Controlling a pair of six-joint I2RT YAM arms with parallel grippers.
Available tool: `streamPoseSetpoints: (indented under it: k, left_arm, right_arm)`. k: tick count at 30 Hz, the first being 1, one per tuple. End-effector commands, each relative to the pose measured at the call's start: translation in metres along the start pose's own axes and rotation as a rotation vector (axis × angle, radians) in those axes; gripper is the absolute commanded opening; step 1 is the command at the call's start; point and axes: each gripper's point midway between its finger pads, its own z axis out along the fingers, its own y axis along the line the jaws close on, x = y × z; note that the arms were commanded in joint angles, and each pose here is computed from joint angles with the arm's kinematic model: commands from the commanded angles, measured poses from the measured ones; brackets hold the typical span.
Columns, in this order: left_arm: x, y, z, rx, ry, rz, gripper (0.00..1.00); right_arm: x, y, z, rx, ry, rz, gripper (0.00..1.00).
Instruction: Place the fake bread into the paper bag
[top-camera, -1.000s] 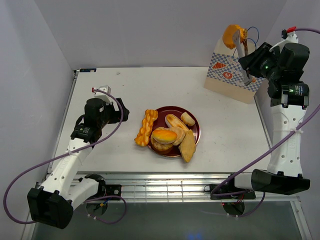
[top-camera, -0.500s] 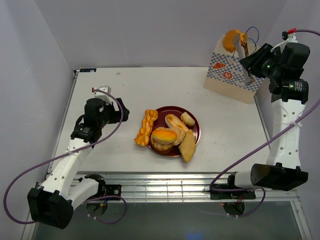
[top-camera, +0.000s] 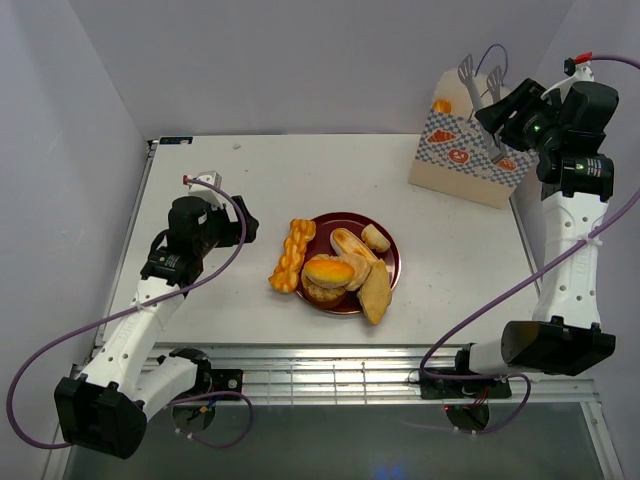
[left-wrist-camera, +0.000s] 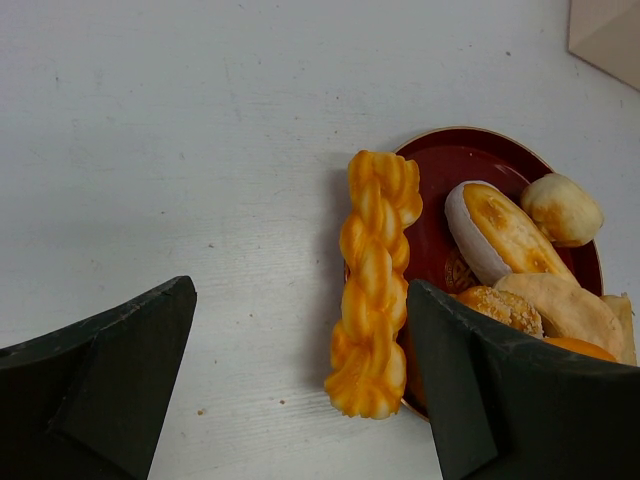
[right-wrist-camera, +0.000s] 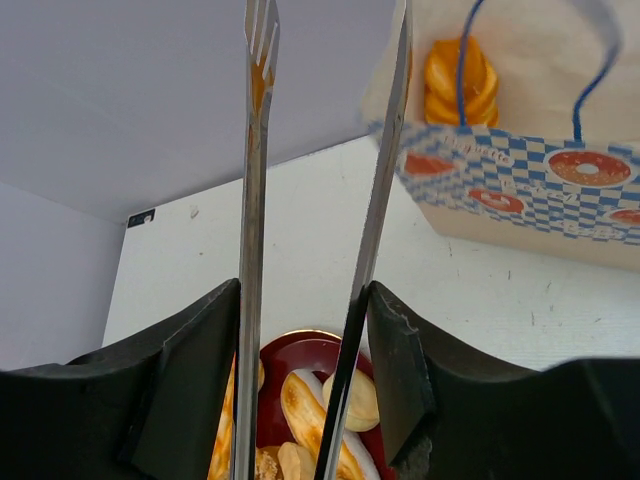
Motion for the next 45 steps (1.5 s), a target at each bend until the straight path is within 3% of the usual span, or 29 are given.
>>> streamPoseSetpoints:
  k: [1,9,20,32,34,45]
  left_arm:
    - [-0.023,-0.011,-0.01,0.036,-0.06,0.006,0.97]
    - [-0.022,-0.01,-0.01,0.032,-0.057,0.007,0.97]
    - [-0.023,-0.008,-0.01,0.02,-0.061,0.014,0.98]
    - [-0.029,0.002,-0.014,-0.037,-0.095,0.011,0.93]
    - [-0.027,0.001,-0.012,-0.033,-0.081,0.011,0.98]
    - [-0.027,0.006,-0.011,-0.065,-0.079,0.011,0.98]
  right_arm:
    - [-0.02,0.007,0.0,-0.037,-0.064,-0.024,0.58]
    - [-0.015,0.015,-0.001,-0.085,-0.04,-0.041,0.56]
    - [0.035,0.042,-0.036,-0.261,0.035,-0.053,0.56]
    - [0.202,0.046,-0.059,-0.376,0.335,-0.128,0.57]
    - [0.227,0.05,-0.073,-0.425,0.38,-0.153,0.57]
    - [0.301,0.053,-0.136,-0.626,0.515,-0.345,0.6]
